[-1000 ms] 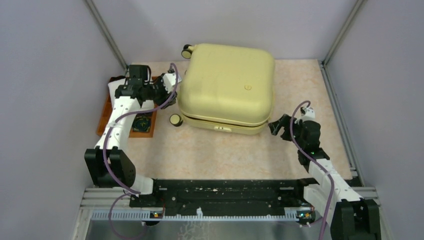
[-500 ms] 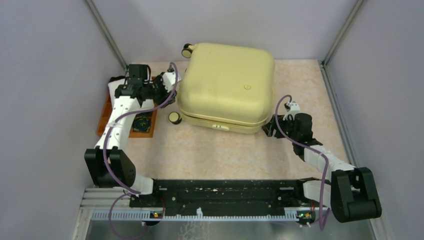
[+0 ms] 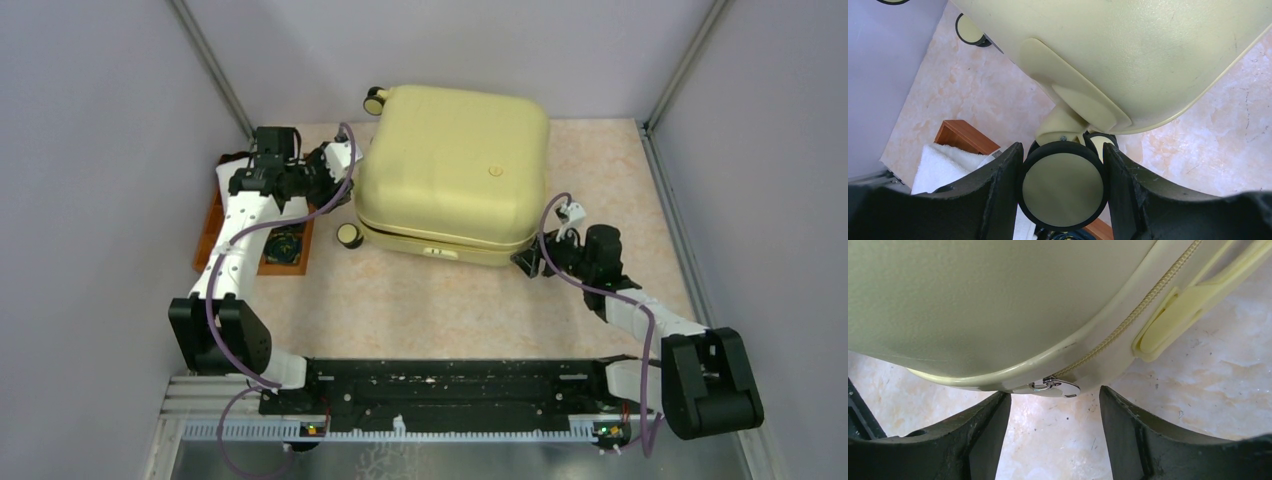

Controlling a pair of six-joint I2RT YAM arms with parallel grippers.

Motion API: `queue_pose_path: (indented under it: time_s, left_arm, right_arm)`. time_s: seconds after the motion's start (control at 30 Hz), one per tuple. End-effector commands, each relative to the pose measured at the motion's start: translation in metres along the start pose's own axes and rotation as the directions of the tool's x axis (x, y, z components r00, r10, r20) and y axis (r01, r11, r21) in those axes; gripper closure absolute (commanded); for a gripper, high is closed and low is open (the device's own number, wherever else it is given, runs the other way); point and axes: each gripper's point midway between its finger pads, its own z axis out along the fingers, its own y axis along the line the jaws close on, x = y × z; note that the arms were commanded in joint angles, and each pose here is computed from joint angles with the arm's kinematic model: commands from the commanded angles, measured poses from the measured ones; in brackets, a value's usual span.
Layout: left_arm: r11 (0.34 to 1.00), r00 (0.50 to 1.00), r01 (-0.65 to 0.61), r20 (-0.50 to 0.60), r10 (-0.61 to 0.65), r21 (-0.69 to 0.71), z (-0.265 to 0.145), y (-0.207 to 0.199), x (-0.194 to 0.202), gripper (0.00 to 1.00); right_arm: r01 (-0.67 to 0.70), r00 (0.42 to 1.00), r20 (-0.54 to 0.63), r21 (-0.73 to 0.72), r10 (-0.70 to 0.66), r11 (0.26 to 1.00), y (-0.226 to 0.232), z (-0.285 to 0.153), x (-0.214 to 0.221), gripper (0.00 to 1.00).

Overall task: Pack the luggage
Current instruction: Zip the luggage at the center of the board.

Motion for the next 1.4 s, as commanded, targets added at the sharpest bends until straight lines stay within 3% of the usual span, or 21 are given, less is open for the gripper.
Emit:
queue_pose_path:
  time_s: [0.0, 0.27, 0.47, 0.57, 0.73, 0.87, 1.03, 1.23, 1.3, 1.37]
  left_arm:
    - [0.99, 0.975, -0.132, 0.176, 0.137, -0.043, -0.009, 0.012, -0.058, 1.0]
    - [0.988, 0.976, -0.142, 0.162, 0.149, -0.053, -0.007, 0.015, -0.055, 1.0]
    - [0.99, 0.979, -0.128, 0.155, 0.134, -0.052, -0.003, 0.018, -0.052, 1.0]
    - [0.991, 0.98, -0.125, 0.152, 0.131, -0.049, -0.001, 0.018, -0.05, 1.0]
    - [0.991, 0.98, -0.126, 0.152, 0.133, -0.052, -0.001, 0.018, -0.05, 1.0]
    - [0.991, 0.979, -0.125, 0.154, 0.132, -0.053, -0.003, 0.017, -0.051, 1.0]
    - [0.991, 0.98, -0.124, 0.152, 0.131, -0.054, -0.005, 0.016, -0.051, 1.0]
    - [0.991, 0.98, -0.122, 0.154, 0.128, -0.047, -0.005, 0.014, -0.051, 1.0]
    - [0.991, 0.98, -0.121, 0.155, 0.128, -0.052, -0.006, 0.016, -0.051, 1.0]
    - [0.992, 0.98, -0.114, 0.157, 0.122, -0.057, -0.008, 0.018, -0.05, 1.0]
  right_arm:
    - [0.174, 0.962, 0.224, -0.074, -0.154, 0.982, 0.021, 0.002, -0.07, 0.34]
    - [0.206, 0.944, 0.273, -0.048, -0.185, 0.977, 0.017, -0.015, -0.086, 0.44]
    - [0.205, 0.948, 0.272, -0.129, -0.164, 0.97, 0.027, -0.01, -0.082, 0.51]
    - [0.2, 0.951, 0.267, -0.15, -0.155, 0.968, 0.028, -0.006, -0.081, 0.62]
    - [0.19, 0.954, 0.268, -0.194, -0.134, 0.962, 0.034, -0.006, -0.08, 0.88]
    - [0.165, 0.957, 0.269, -0.209, -0.105, 0.964, 0.037, -0.007, -0.078, 0.99]
    - [0.119, 0.969, 0.233, -0.133, -0.086, 0.984, 0.022, -0.006, -0.071, 1.0]
    - [0.105, 0.982, 0.16, -0.029, -0.099, 0.994, 0.0, -0.001, -0.065, 0.9]
    - [0.103, 0.985, 0.138, -0.012, -0.1, 0.995, -0.006, -0.002, -0.063, 0.99]
    - [0.093, 0.984, 0.153, 0.016, -0.095, 0.995, -0.012, -0.006, -0.064, 1.0]
